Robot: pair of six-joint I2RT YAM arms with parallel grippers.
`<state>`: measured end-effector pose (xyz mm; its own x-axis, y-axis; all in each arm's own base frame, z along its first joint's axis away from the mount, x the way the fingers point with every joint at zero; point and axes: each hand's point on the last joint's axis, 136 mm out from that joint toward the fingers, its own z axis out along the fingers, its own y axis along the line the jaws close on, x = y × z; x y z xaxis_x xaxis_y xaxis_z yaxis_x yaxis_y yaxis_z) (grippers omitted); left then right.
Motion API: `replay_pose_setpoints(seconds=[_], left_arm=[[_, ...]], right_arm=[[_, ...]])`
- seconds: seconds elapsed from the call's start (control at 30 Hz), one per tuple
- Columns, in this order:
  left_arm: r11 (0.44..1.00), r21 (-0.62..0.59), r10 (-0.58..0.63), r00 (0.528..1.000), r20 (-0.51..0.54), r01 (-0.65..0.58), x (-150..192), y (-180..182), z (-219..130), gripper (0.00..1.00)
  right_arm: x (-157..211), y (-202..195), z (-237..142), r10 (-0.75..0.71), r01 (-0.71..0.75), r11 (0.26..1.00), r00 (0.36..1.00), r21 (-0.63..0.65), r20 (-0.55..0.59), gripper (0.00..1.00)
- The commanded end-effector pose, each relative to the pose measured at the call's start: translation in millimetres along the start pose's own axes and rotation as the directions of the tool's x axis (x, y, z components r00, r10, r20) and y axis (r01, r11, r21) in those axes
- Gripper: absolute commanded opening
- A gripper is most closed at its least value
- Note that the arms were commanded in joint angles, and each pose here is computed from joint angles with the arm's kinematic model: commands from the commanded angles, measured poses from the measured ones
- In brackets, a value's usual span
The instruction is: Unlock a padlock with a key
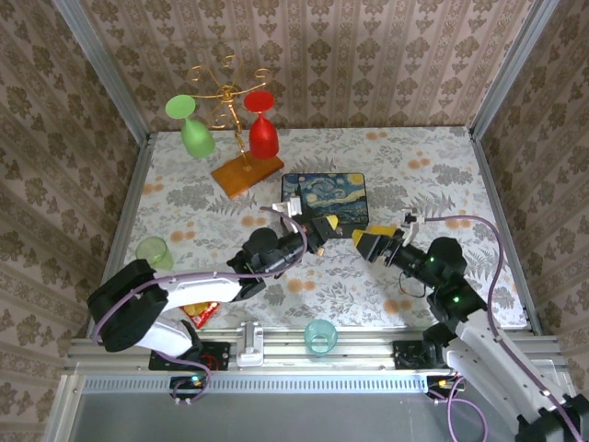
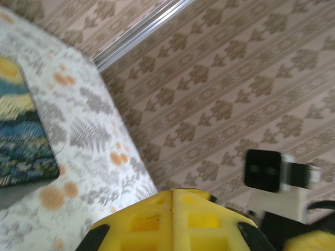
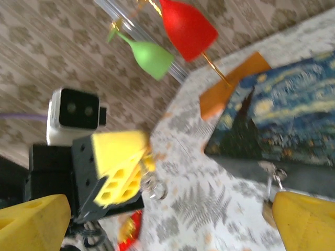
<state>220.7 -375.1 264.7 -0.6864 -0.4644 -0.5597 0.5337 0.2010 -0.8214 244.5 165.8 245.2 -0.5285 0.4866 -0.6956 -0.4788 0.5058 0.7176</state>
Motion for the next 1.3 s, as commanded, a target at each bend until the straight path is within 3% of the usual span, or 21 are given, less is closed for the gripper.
replay_pose_setpoints(seconds=[0.0,0.17,0.43,0.77,0.97,1.1,1.27], left_arm=[[0.993,0.115,0.025,0.996,0.085,-0.035,-18.6,-27.4,-7.7,0.00],[0.985,0.175,-0.002,0.996,0.086,-0.013,-19.8,-42.1,-4.6,0.00],[0.980,0.194,0.016,0.992,0.126,-0.040,-18.8,-47.2,-7.3,0.00],[0.979,0.186,0.050,0.985,0.165,-0.081,-25.0,-51.9,-13.0,0.00],[0.981,0.169,0.064,0.981,0.184,-0.096,-24.4,-50.3,-17.1,0.00],[0.981,0.167,0.068,0.977,0.200,-0.103,-28.6,-51.7,-18.9,0.00],[0.980,0.172,0.062,0.980,0.187,-0.095,-25.6,-51.2,-16.4,0.00]], right_arm=[[-16.0,51.2,3.1,0.062,-0.061,0.955,0.998,-0.290,-0.005,1.00],[-25.4,69.6,13.6,0.070,-0.062,0.923,0.998,-0.381,0.007,0.99],[-15.3,80.8,22.4,0.092,-0.102,0.907,0.995,-0.409,-0.043,0.89],[-17.3,98.3,27.8,0.135,-0.143,0.864,0.989,-0.483,-0.052,0.49],[-15.7,97.8,26.8,0.148,-0.153,0.863,0.988,-0.481,-0.050,0.35],[-11.9,93.2,24.9,0.158,-0.164,0.869,0.986,-0.467,-0.052,0.33],[-9.9,90.8,21.8,0.165,-0.168,0.872,0.985,-0.460,-0.047,0.18]])
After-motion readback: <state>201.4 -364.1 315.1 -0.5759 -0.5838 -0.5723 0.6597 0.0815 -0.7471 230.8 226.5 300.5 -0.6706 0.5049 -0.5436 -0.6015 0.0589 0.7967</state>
